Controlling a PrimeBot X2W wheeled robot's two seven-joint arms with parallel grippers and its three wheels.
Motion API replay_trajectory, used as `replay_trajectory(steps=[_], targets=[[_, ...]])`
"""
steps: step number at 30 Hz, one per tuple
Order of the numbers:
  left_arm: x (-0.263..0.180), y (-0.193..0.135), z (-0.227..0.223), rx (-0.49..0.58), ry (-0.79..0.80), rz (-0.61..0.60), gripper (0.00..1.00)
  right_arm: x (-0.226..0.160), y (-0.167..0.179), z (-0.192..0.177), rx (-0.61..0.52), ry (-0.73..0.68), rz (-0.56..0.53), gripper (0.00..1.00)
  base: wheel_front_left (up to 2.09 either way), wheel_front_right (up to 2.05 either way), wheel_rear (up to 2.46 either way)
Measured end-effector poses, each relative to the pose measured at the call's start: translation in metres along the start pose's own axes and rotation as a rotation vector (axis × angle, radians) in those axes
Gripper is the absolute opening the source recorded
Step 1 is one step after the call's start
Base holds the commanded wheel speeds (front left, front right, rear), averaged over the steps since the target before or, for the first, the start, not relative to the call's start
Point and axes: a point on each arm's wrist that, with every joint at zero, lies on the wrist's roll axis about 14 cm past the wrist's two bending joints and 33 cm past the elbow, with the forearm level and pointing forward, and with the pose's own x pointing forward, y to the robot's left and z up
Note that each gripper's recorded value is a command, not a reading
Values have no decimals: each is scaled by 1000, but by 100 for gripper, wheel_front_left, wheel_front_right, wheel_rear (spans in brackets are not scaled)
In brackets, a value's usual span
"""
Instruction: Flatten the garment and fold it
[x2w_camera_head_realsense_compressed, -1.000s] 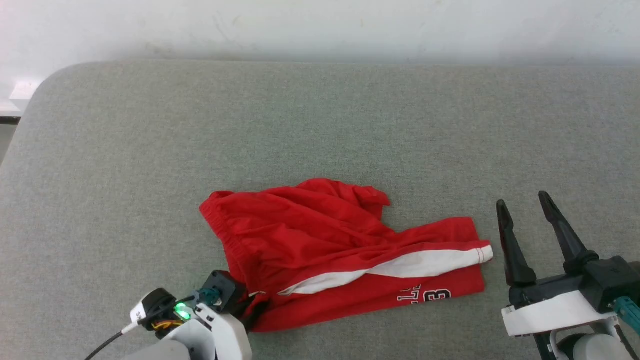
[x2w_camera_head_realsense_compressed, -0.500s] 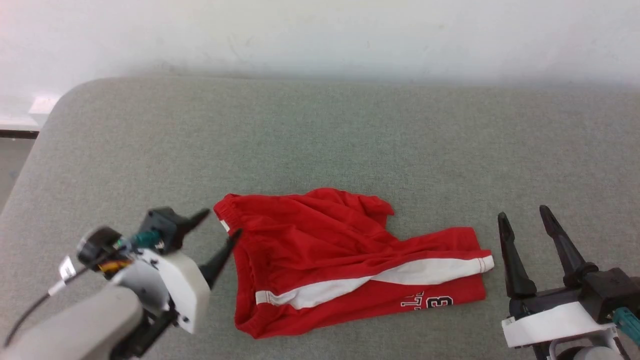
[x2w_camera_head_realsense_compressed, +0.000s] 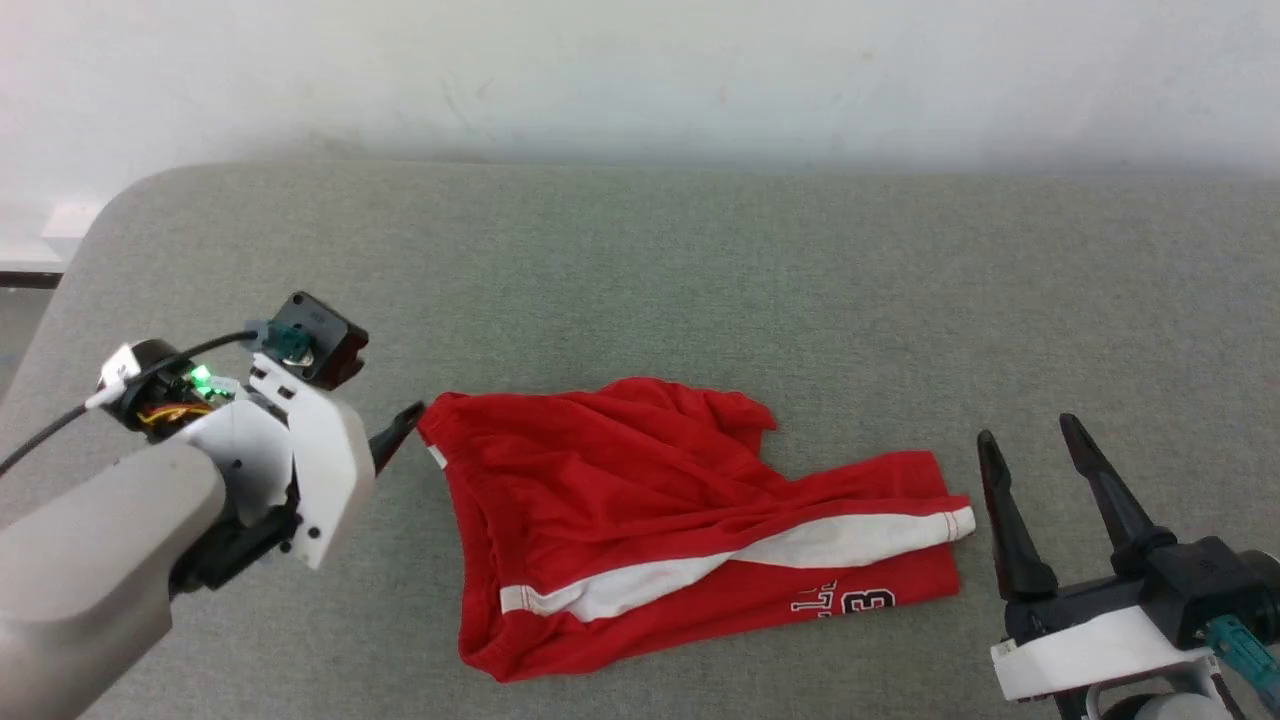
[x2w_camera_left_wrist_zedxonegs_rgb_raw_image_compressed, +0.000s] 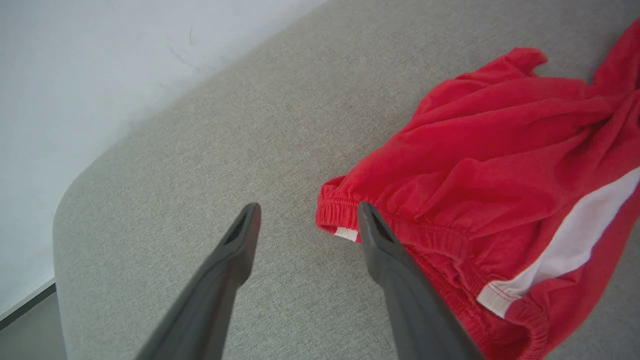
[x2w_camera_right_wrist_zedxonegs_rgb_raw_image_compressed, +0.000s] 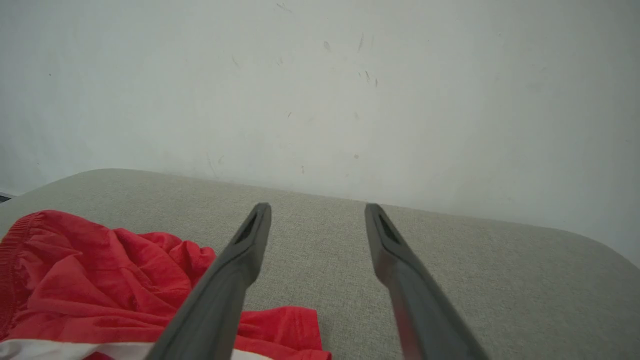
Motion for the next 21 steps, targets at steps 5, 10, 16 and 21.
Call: replay_trajectory(steps=[5,10,16,21], targets=[[16,8,-38,33,220,-41,100,-2,-5,-4,-6,12,-13,100,0,0,0],[40,-7,-58,8,318,-109,100,0,-16,-9,-10,27,-40,100,0,0,0],[75,-26,-72,-51,354,-169,100,5,-25,-17,-12,43,-60,100,0,0,0],[94,-39,-80,-80,420,-222,100,4,-33,-27,-15,74,-83,100,0,0,0]])
